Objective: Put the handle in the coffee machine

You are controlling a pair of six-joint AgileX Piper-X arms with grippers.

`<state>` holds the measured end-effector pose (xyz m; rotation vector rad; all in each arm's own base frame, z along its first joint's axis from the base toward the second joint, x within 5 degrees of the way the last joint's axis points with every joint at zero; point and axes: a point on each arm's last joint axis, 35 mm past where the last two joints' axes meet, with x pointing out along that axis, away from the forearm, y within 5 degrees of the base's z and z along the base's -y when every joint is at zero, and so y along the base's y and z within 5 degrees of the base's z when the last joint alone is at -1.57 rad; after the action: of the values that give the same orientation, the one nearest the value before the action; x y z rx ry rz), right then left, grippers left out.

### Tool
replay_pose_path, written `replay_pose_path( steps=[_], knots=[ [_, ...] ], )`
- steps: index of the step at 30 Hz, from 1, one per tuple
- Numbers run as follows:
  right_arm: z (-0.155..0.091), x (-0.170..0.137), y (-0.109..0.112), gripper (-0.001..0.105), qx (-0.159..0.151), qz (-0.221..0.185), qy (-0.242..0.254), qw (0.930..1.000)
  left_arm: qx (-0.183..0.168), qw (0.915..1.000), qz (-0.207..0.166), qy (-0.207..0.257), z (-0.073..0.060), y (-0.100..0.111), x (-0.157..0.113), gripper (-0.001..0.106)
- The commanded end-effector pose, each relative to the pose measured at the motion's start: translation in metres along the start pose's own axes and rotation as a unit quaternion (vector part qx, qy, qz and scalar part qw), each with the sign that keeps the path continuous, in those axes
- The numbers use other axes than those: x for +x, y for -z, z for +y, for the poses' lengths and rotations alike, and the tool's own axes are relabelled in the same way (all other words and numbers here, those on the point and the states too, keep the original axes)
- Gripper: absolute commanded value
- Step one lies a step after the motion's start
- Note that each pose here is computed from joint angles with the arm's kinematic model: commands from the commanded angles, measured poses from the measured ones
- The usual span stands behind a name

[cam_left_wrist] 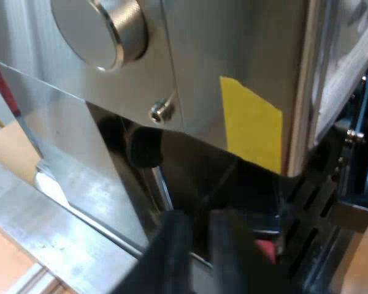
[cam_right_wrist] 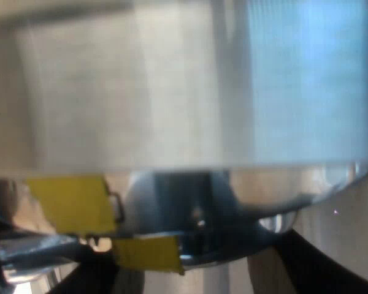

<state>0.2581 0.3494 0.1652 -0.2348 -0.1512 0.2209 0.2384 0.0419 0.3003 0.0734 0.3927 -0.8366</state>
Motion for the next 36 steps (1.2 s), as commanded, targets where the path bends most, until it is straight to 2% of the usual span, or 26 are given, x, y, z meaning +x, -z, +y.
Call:
replay_pose_path(
  steps=[1,3,9,10,14,26,31,36],
  knots=[
    [-0.009,0.004,-0.024,0.042,0.052,-0.050,0.025,0.9971,0.021,0.9992,0.004,-0.034,0.006,-0.006,0.000,0.000],
    [-0.009,0.004,-0.024,0.042,0.052,-0.050,0.025,0.9971,0.020,0.9987,0.013,-0.046,0.011,-0.003,0.003,0.000],
    [-0.009,0.004,-0.024,0.042,0.038,-0.050,0.026,0.9977,-0.006,0.9989,0.026,-0.038,0.022,0.009,0.012,0.000],
    [-0.009,0.004,-0.024,0.042,0.038,-0.050,0.026,0.9977,-0.039,0.9981,0.037,-0.030,0.030,0.019,0.020,0.000],
    [-0.009,0.004,-0.024,0.042,0.038,-0.050,0.026,0.9977,-0.055,0.9972,0.044,-0.026,0.034,0.025,0.024,0.000],
    [-0.009,0.004,-0.024,0.042,0.038,-0.050,0.026,0.9977,-0.090,0.9941,0.060,0.005,0.027,0.029,0.022,0.000],
    [-0.009,0.004,-0.024,0.042,0.038,-0.050,0.026,0.9977,-0.094,0.9922,0.070,0.041,0.018,0.035,0.021,0.000],
    [-0.009,0.004,-0.024,0.042,0.038,-0.050,0.026,0.9977,-0.110,0.9901,0.060,0.065,0.013,0.036,0.020,0.000]
  ],
)
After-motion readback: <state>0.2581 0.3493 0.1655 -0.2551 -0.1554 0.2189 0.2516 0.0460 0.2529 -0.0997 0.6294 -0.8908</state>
